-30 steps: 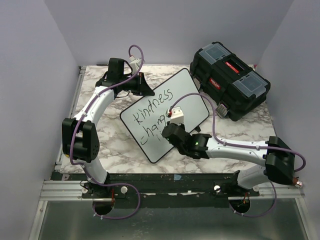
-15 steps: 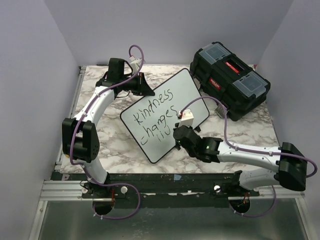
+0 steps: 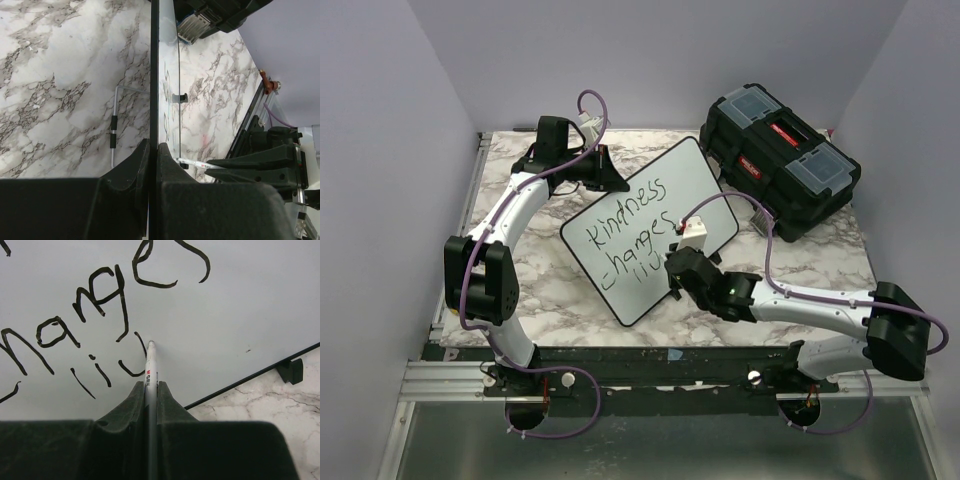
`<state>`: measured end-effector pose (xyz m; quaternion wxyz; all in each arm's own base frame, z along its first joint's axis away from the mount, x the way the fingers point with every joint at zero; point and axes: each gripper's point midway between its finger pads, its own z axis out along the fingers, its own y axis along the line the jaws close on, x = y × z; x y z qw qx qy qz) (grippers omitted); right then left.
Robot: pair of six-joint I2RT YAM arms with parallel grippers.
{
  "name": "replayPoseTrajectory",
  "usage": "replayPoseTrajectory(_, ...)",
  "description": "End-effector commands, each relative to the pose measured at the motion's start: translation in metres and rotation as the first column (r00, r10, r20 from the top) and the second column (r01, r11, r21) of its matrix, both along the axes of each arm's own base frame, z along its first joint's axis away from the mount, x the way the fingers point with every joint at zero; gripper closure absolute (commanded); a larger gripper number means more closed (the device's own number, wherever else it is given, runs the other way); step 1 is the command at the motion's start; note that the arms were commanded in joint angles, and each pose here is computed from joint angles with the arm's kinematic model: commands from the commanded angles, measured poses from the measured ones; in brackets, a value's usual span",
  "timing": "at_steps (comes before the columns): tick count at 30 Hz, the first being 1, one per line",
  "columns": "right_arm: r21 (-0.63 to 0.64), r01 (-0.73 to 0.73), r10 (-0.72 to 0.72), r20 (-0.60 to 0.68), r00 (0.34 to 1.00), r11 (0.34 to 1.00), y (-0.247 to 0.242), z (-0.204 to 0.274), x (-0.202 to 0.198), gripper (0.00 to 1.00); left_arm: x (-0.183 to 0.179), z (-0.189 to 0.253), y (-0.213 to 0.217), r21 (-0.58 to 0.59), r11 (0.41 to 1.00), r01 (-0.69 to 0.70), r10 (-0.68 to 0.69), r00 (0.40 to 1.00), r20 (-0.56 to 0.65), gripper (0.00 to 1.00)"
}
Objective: Write a sentence on the whiteboard
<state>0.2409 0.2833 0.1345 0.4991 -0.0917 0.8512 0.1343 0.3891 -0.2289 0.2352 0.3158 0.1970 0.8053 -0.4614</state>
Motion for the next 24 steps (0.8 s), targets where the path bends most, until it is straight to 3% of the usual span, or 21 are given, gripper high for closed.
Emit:
replayPoseTrajectory(1,0.017,0.002,-0.001,-0.014,1.0,1.0,0.001,-0.009,0.0,0.99,0.002,0.015,-0.002,0.003,1.0,0.027,-0.027,0.994,0.109,1.0)
replayPoseTrajectory(14,0.001,0.074,-0.074,-0.018,0.997,0.997,-0.021,-0.013,0.006,0.99,0.0,0.018,-0.003,-0.006,0.999,0.032,-0.031,0.993,0.111,1.0)
replayPoseTrajectory(24,0.007,0.059,-0.059,0.007,0.998,0.998,-0.005,0.005,0.019,0.99,-0.001,0.02,-0.004,-0.012,0.999,0.035,-0.033,0.993,0.111,1.0)
